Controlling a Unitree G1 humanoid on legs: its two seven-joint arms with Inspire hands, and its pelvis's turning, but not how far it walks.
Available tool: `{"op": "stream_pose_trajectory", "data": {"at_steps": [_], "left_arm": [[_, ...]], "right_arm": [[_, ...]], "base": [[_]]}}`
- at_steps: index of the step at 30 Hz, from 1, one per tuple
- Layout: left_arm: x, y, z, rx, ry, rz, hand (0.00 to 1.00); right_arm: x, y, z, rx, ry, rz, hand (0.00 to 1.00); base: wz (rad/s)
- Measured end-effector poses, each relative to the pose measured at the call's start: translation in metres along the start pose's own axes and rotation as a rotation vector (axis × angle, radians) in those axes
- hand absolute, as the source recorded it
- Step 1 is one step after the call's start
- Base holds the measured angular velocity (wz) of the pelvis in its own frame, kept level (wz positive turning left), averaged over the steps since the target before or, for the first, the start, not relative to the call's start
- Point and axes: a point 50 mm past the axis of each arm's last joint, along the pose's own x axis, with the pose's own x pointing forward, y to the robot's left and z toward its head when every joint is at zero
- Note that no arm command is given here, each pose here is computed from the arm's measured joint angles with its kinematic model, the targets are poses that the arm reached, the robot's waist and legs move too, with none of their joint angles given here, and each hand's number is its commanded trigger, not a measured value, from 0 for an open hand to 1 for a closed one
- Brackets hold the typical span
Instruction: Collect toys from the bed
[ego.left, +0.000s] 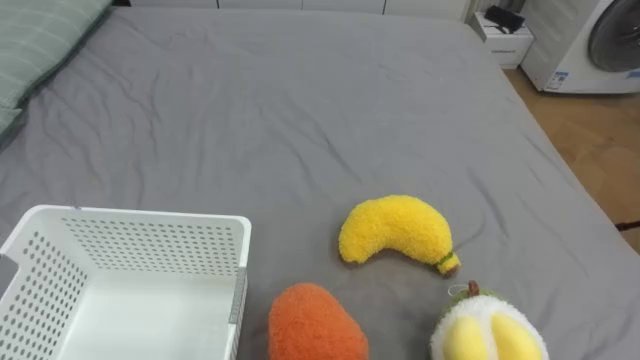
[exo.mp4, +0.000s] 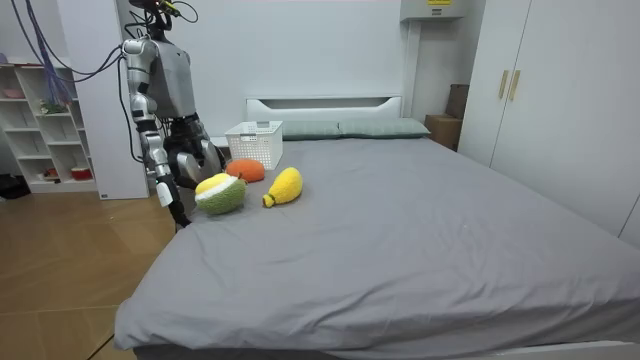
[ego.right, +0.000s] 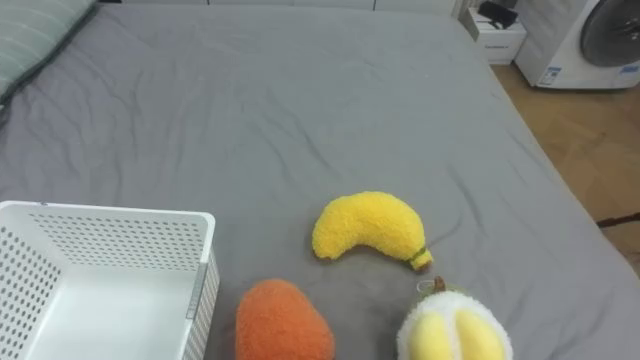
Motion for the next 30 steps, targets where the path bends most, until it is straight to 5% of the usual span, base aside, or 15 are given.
{"op": "stream_pose_trajectory", "data": {"at_steps": [30], "left_arm": [[0.001,0.007,-0.006,-0.024,0.046,0.022,0.00]], "right_arm": [[-0.003,-0.013,-0.021,0.117,0.153,-0.140,0.00]], "base": [[0.00]]}}
